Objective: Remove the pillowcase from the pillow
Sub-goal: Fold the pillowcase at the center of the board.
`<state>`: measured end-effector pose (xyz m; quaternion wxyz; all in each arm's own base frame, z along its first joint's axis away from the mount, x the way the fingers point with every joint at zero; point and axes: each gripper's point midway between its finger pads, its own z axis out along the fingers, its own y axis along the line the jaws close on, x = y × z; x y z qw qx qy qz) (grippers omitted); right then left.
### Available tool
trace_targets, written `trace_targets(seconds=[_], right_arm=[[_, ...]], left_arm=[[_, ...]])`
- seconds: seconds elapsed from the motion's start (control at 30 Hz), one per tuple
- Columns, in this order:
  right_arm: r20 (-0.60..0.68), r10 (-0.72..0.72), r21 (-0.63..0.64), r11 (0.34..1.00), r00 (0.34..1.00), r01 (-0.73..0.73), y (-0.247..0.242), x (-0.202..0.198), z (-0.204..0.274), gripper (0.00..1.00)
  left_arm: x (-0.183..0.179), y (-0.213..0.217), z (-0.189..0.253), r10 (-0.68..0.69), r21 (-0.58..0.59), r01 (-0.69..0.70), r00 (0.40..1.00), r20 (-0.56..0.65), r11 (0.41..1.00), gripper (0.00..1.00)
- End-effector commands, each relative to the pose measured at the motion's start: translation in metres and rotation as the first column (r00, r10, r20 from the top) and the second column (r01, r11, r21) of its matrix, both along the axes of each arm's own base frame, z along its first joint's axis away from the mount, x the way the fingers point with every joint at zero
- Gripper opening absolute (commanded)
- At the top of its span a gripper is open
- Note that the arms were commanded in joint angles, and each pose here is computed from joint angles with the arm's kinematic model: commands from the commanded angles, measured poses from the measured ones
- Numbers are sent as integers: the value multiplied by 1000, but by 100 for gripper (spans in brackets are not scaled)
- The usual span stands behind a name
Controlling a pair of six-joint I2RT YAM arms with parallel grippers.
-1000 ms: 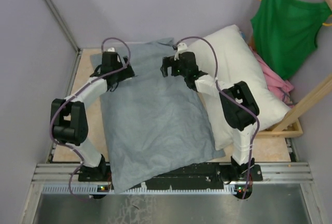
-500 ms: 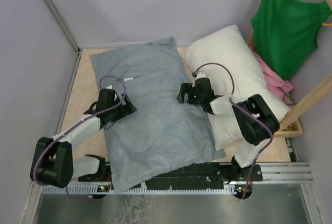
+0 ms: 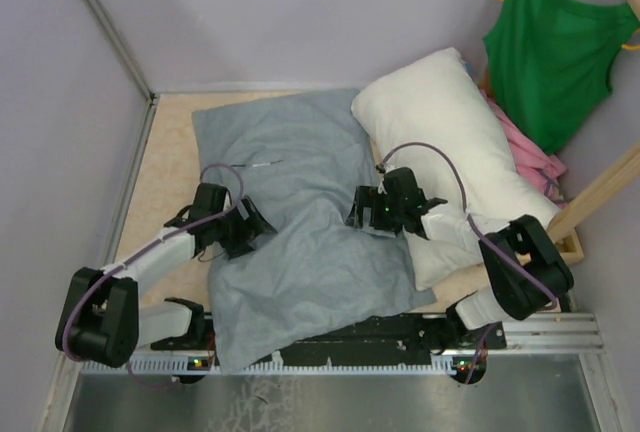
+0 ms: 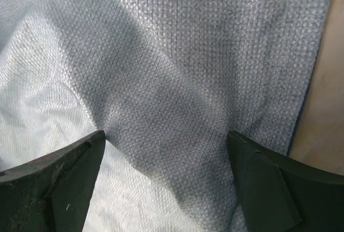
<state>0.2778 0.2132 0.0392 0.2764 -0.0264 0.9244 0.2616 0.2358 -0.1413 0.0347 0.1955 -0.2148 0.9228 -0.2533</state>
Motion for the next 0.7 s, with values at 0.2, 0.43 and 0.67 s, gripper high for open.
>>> trace_targets(seconds=[0.2, 0.43, 0.67], right_arm=[[-28, 18, -183, 983, 999, -23, -15, -34, 42, 99], [263, -76, -191, 973, 962, 129, 12, 101, 113, 99], [221, -82, -278, 950, 972, 143, 27, 174, 78, 66]], left_arm=[[-36, 13, 33, -122, 163, 146, 981, -148, 976, 96], [92, 5, 80, -132, 8, 132, 988, 77, 991, 76], [156, 67, 25, 15, 316, -11, 1000, -8, 949, 51]])
